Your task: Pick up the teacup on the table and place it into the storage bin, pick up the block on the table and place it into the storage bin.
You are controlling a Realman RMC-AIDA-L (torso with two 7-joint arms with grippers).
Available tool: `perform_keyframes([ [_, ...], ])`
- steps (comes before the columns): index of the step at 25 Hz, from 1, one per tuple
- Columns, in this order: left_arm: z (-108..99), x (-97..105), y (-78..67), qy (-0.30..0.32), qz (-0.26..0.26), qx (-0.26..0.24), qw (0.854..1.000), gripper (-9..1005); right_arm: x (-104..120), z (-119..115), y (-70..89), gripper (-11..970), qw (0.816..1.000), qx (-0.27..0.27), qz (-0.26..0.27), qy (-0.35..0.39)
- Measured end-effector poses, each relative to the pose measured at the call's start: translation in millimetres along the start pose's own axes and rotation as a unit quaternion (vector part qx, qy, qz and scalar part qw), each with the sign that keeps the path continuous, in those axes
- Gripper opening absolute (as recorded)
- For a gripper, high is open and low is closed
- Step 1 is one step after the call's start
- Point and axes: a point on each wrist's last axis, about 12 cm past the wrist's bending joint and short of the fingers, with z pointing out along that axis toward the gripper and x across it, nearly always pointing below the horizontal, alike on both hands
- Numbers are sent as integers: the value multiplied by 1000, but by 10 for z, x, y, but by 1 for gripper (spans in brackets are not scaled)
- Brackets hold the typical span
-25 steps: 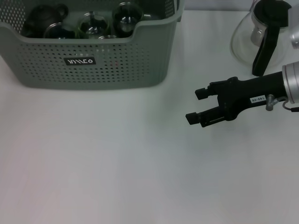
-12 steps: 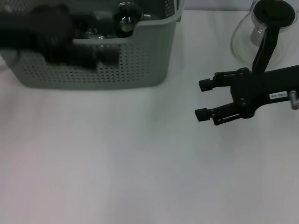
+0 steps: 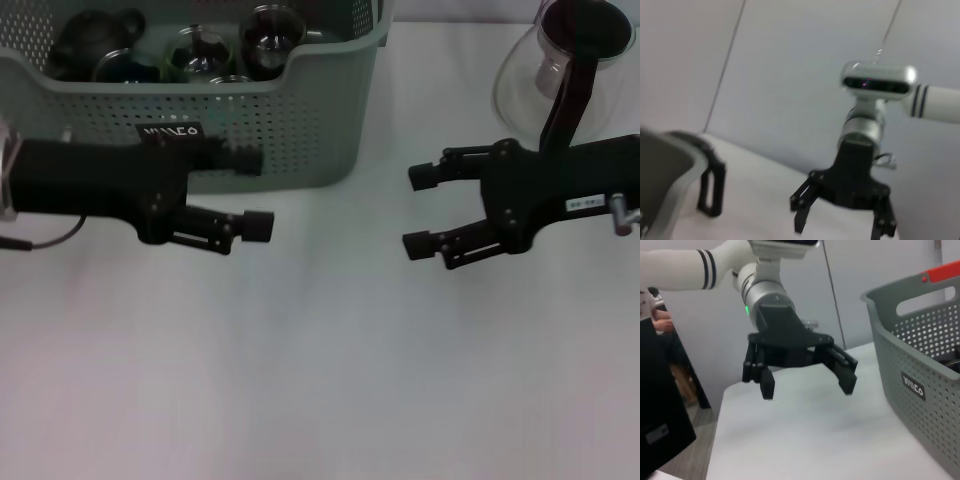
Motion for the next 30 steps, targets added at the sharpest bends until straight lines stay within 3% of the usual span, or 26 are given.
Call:
perform_keyframes([
  [12,-69,314,151,43,-24,-101,994,951,172,353,-82,946,998,34,-25,35],
  [30,3,412,207,52,-37,-126,990,952,245,492,-152,946,996,62,-30,60],
])
